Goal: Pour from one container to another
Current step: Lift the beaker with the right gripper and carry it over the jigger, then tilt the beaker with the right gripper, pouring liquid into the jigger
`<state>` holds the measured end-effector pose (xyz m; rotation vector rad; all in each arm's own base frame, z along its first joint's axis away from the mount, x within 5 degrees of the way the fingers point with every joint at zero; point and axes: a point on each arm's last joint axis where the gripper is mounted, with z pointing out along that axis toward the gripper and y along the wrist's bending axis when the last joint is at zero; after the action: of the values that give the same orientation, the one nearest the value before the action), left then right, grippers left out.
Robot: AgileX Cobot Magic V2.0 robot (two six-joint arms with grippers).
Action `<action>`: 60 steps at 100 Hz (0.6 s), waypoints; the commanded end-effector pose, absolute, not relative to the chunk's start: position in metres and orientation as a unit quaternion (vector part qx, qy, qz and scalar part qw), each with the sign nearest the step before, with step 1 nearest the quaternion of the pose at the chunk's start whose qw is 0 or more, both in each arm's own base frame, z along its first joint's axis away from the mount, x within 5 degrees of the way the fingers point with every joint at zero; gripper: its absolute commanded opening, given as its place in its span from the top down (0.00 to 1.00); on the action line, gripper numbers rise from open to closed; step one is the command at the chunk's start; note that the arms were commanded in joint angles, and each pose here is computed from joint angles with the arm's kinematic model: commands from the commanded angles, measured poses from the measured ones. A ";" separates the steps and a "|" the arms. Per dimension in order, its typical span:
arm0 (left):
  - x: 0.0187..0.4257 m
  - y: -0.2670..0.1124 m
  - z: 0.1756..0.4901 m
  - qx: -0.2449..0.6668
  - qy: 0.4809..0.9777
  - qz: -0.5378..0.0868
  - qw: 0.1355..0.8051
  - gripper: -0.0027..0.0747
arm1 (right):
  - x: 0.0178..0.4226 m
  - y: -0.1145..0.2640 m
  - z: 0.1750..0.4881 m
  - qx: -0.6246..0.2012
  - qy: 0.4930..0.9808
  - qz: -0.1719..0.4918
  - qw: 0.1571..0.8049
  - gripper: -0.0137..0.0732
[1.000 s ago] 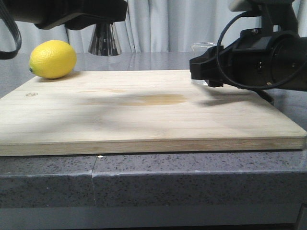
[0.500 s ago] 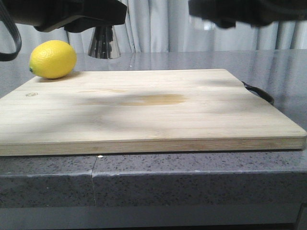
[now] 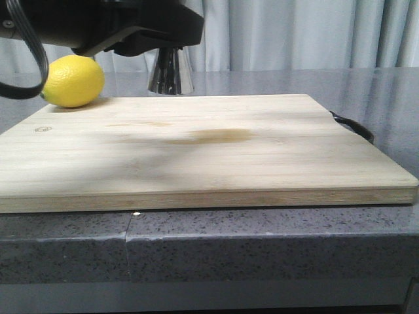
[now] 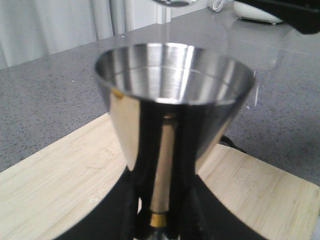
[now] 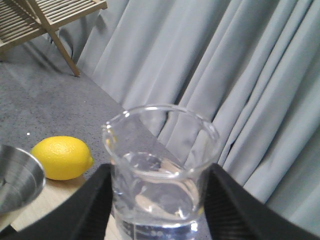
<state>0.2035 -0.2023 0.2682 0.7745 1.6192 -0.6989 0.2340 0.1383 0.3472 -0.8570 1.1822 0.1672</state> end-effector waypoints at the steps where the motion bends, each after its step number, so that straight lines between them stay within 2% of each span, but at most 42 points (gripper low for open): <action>1: 0.198 -0.209 0.293 0.319 0.642 -0.341 0.608 0.99 | 0.224 0.142 0.377 -0.396 0.480 0.081 0.779 0.56; 60: 0.189 -0.217 0.293 0.332 0.635 -0.354 0.600 0.99 | 0.219 0.150 0.375 -0.528 0.408 -0.013 0.744 0.56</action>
<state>0.1925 -0.2129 0.2683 0.8168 1.6033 -0.7407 0.2273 0.1505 0.3520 -1.1685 1.0138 0.0000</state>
